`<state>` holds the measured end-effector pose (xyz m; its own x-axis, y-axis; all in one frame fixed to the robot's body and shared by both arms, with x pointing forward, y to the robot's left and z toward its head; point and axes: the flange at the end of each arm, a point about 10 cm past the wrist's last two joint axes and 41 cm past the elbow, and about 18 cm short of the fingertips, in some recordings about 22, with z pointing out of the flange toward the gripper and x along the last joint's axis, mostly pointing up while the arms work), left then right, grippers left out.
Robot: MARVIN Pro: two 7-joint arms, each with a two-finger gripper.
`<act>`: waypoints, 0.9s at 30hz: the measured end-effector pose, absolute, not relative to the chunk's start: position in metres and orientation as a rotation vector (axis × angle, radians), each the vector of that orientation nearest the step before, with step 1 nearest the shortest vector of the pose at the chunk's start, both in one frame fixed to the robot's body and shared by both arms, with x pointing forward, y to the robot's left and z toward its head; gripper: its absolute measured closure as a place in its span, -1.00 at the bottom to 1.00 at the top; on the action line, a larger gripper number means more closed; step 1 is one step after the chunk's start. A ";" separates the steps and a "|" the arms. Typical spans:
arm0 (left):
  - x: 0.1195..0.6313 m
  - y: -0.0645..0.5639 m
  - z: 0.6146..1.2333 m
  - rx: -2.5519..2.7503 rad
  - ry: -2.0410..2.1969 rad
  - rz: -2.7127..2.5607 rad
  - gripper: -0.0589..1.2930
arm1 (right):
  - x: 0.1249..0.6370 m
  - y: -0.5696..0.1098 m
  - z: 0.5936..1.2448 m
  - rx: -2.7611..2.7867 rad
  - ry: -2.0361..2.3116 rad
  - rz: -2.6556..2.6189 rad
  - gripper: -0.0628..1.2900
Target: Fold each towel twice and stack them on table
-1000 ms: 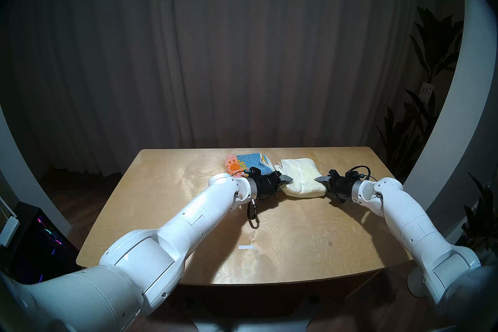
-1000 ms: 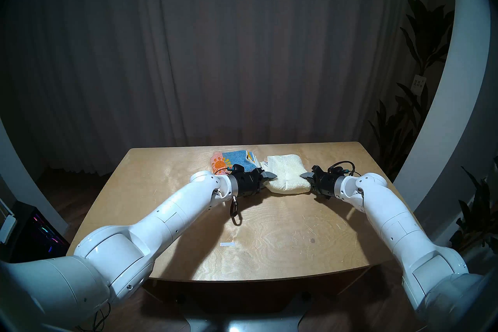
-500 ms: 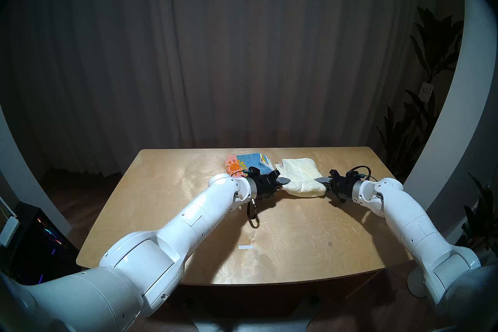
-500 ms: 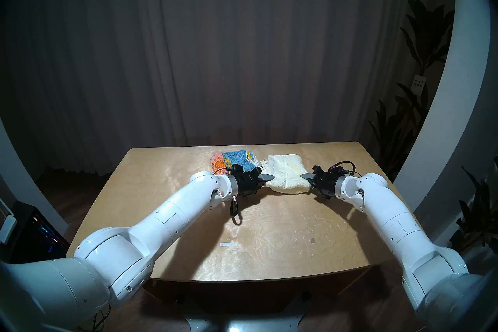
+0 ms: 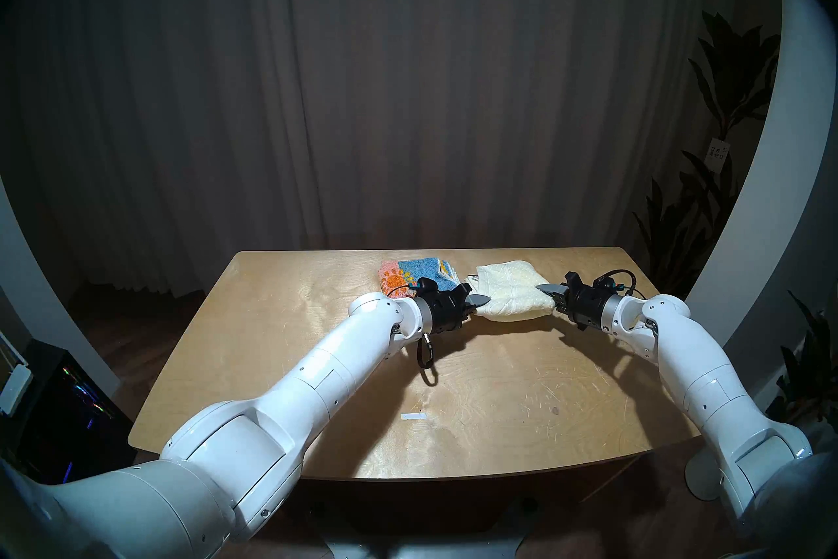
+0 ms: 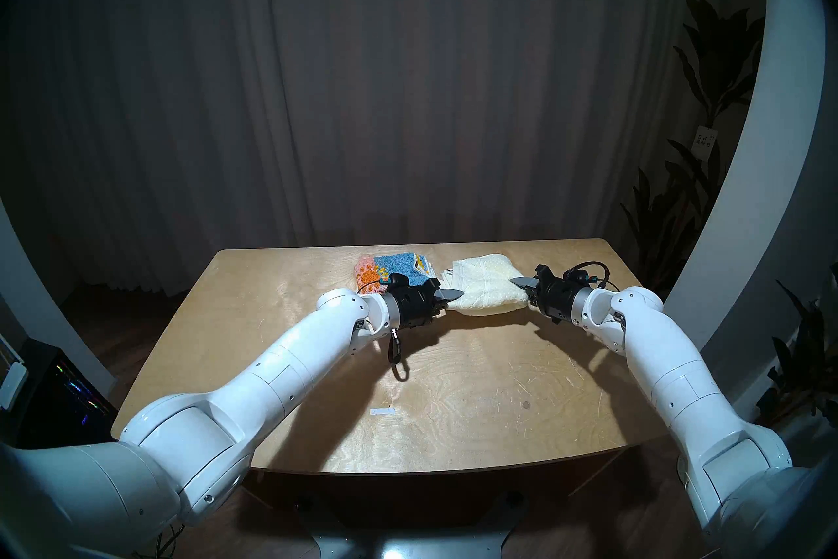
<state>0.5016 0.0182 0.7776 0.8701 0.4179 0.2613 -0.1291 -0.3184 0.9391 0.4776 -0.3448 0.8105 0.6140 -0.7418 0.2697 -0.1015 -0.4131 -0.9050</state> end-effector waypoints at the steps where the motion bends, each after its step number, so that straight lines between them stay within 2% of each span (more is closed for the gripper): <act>1: 0.503 0.016 0.781 1.810 0.214 0.564 0.95 | 0.478 -0.346 0.814 -1.875 0.674 -0.851 0.89; 16: 0.521 -0.003 0.833 1.742 0.139 0.671 0.95 | 0.491 -0.361 0.851 -1.797 0.673 -0.955 0.92; 27: 0.535 0.017 0.855 1.732 0.124 0.784 0.95 | 0.507 -0.341 0.870 -1.754 0.630 -0.968 0.92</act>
<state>0.5348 0.0168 0.8551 0.7693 0.4674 0.4356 -0.3103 -0.3227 0.8942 0.5068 -0.3411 0.8703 0.5447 -0.7751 0.3202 0.0209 -0.3691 -0.9291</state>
